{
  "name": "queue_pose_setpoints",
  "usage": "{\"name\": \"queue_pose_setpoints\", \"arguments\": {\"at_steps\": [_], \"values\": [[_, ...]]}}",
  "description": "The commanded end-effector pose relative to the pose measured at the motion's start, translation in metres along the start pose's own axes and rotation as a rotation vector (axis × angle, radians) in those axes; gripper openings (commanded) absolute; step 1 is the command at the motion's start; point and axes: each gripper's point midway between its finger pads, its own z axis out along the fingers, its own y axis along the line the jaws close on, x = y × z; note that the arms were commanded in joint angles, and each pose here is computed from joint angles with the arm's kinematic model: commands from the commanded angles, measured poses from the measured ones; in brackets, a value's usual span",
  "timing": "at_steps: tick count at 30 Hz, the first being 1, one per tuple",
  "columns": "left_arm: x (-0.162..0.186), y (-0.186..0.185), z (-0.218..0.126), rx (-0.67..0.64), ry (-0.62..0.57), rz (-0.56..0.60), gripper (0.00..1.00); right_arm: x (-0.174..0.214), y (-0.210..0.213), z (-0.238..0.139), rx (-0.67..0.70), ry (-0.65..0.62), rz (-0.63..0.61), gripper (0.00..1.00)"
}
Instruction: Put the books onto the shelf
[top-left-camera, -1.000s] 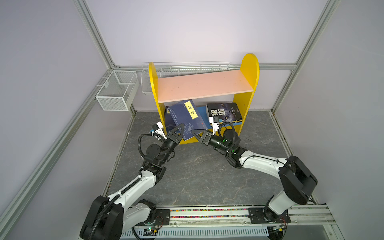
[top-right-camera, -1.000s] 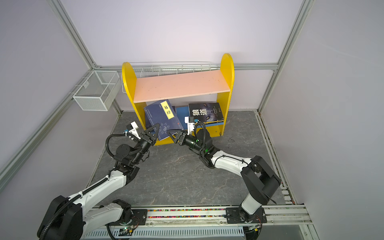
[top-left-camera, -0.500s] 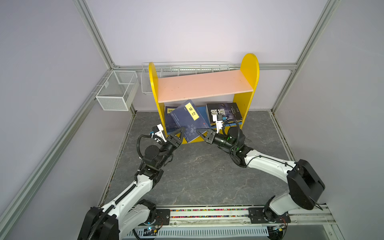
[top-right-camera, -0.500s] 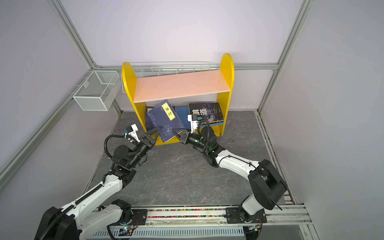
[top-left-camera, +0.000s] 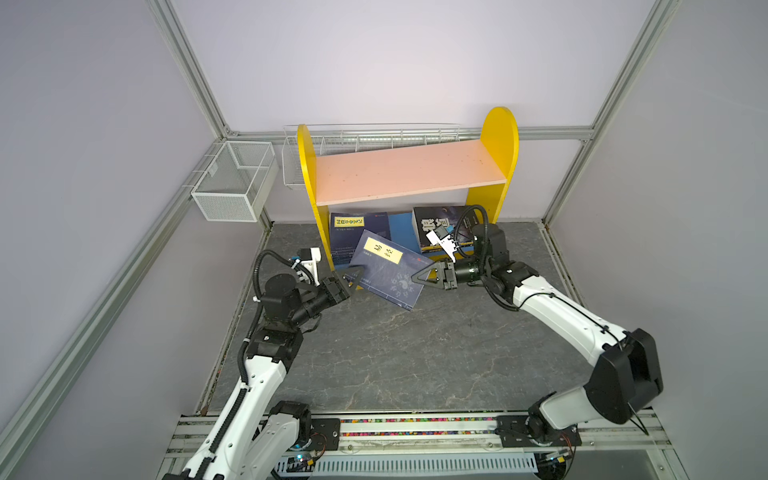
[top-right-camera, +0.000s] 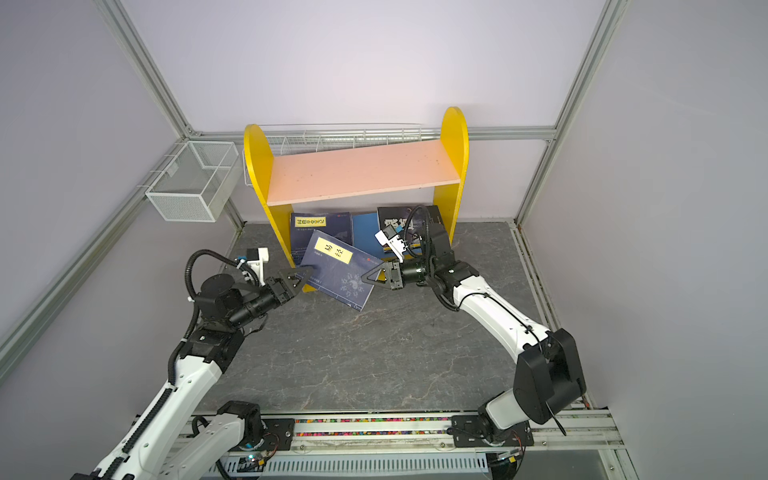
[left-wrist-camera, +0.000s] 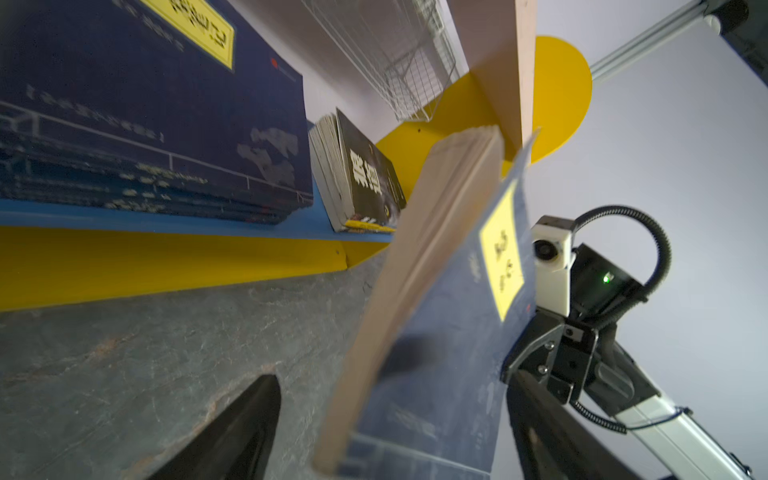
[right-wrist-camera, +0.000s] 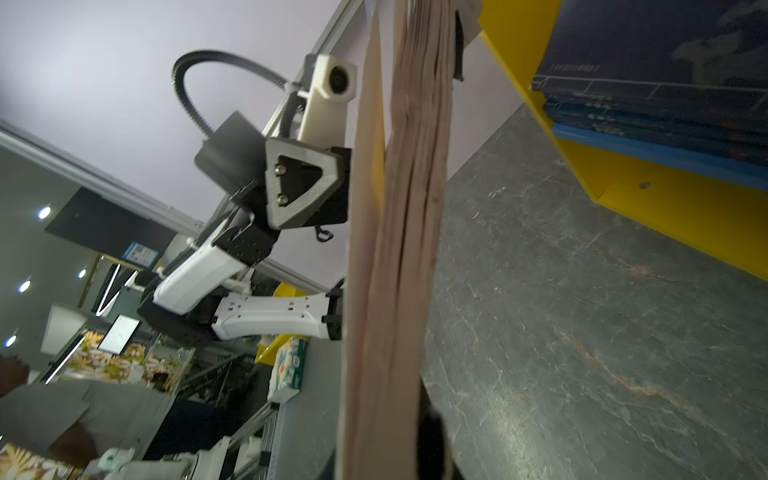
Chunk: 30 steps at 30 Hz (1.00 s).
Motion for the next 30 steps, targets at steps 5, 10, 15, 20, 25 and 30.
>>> {"name": "queue_pose_setpoints", "arguments": {"at_steps": [5, 10, 15, 20, 25, 30], "values": [[0.020, -0.025, 0.002, 0.152, 0.154, 0.050, 0.72, 0.025, 0.031, -0.007, -0.137, 0.094, -0.035, 0.13], [0.012, -0.057, -0.006, 0.286, 0.128, 0.106, 0.42, 0.030, 0.012, -0.001, -0.085, 0.120, 0.018, 0.14], [0.009, -0.054, -0.002, 0.263, 0.100, 0.105, 0.06, 0.022, -0.023, -0.002, 0.088, 0.085, 0.048, 0.29], [-0.021, -0.023, -0.004, 0.119, -0.143, 0.035, 0.00, 0.000, -0.054, -0.013, 0.236, -0.099, 0.090, 0.66], [-0.041, -0.026, -0.015, 0.232, -0.334, -0.053, 0.00, -0.007, -0.067, -0.014, 0.254, -0.196, 0.141, 0.70], [-0.043, -0.033, -0.015, 0.276, -0.339, -0.050, 0.00, -0.007, -0.065, -0.001, 0.195, -0.216, 0.155, 0.70]]}}
